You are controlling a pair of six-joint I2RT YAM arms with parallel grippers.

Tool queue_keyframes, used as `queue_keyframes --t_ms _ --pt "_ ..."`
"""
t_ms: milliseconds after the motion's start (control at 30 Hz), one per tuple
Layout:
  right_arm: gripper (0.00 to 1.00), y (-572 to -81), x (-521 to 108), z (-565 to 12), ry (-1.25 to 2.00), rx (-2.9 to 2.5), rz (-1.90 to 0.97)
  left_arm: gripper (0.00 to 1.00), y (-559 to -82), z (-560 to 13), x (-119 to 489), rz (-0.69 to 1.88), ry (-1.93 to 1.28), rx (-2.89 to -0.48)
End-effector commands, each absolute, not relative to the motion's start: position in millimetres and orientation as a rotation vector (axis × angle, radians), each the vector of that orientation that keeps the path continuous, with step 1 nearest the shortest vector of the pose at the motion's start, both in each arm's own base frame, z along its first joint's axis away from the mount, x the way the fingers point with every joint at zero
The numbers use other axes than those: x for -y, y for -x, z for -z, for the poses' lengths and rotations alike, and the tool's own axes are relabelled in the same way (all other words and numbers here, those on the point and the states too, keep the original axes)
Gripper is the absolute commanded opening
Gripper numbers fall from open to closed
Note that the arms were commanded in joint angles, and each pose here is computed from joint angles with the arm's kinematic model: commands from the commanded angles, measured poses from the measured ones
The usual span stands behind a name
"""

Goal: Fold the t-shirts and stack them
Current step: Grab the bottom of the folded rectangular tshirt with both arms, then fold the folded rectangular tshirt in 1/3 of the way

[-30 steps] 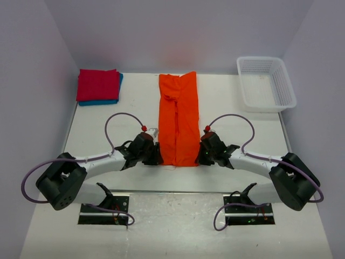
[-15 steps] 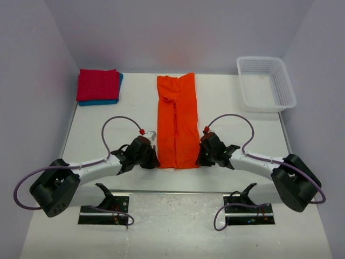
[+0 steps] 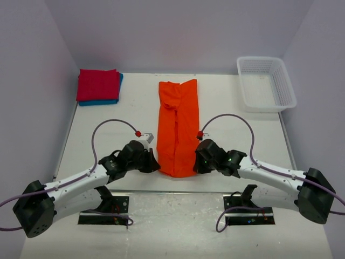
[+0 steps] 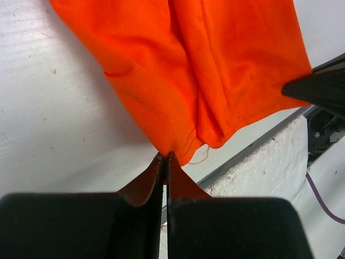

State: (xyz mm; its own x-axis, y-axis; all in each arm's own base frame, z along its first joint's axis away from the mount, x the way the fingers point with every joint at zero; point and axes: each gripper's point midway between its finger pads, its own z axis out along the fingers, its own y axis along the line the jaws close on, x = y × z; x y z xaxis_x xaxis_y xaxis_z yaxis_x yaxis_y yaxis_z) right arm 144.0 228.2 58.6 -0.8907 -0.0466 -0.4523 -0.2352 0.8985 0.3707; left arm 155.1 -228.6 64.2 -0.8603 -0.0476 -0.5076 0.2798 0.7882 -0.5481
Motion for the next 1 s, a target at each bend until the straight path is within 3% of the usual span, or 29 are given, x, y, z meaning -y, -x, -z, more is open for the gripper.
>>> queue_keyframes --t_ms 0,267,500,967 --pt "0.0 -158.9 -218.2 -87.7 0.127 -2.556 -0.505 0.0 -153.0 -71.8 221.9 0.84 -0.134 -2.462" --pt "0.0 -204.2 -218.7 -120.1 0.122 -2.509 -0.414 0.0 -210.0 -94.8 211.1 0.557 -0.119 -2.415" --pt "0.0 -275.7 -219.3 -138.6 0.094 -2.508 -0.389 0.0 -296.2 -110.6 210.8 0.447 -0.093 -2.384" --pt "0.0 -365.2 -228.5 -120.4 0.106 -2.608 -0.384 0.0 -424.4 -136.2 232.2 0.387 -0.119 -2.335"
